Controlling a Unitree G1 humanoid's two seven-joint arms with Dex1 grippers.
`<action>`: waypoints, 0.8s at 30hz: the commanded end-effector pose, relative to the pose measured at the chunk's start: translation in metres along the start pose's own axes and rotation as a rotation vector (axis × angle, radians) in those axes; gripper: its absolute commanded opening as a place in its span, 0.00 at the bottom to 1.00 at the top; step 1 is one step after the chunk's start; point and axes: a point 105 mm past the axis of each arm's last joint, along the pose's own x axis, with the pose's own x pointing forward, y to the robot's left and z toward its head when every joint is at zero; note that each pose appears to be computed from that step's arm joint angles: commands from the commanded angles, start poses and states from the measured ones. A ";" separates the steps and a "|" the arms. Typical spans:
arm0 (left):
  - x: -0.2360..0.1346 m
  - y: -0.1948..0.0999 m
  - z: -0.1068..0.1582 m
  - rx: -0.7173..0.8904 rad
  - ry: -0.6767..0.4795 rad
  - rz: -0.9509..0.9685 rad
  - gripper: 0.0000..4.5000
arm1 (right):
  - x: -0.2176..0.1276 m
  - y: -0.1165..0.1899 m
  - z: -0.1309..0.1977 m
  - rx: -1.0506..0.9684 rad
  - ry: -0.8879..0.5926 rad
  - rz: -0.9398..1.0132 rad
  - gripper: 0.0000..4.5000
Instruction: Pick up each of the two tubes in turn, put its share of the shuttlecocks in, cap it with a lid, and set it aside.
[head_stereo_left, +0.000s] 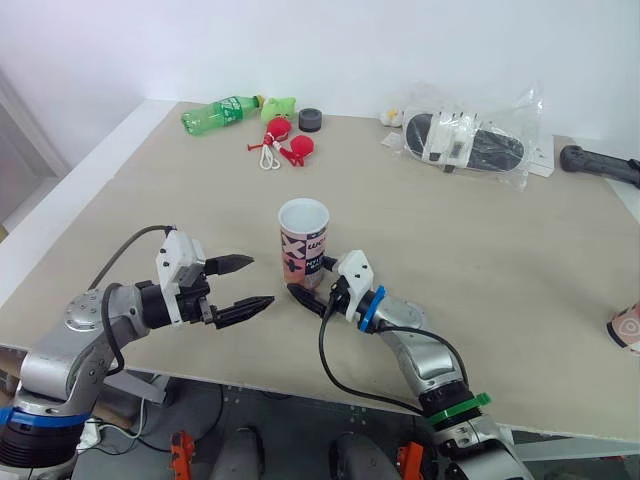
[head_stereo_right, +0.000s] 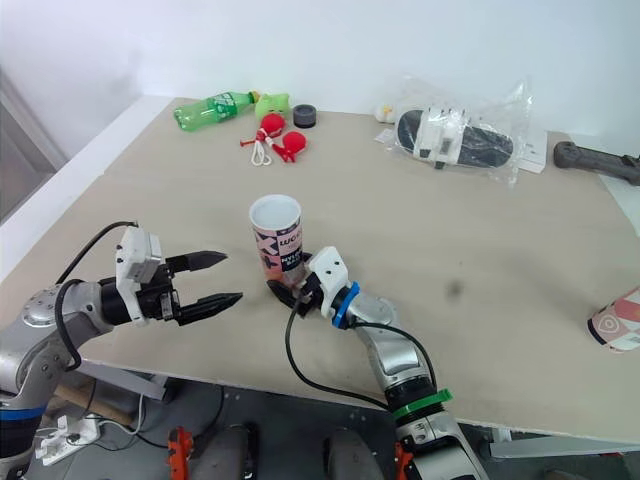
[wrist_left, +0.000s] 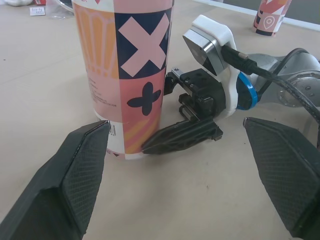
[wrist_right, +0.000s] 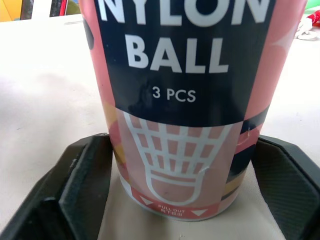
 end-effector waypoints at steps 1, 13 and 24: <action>0.001 -0.002 0.003 0.026 -0.012 -0.002 1.00 | 0.001 -0.004 0.012 -0.006 -0.043 0.000 0.70; 0.025 0.008 0.019 0.032 -0.076 -0.007 1.00 | -0.049 -0.058 0.044 0.005 -0.166 -0.345 0.69; 0.112 0.006 0.053 0.088 -0.178 -0.220 1.00 | -0.208 -0.128 0.053 -0.069 -0.150 -1.186 0.69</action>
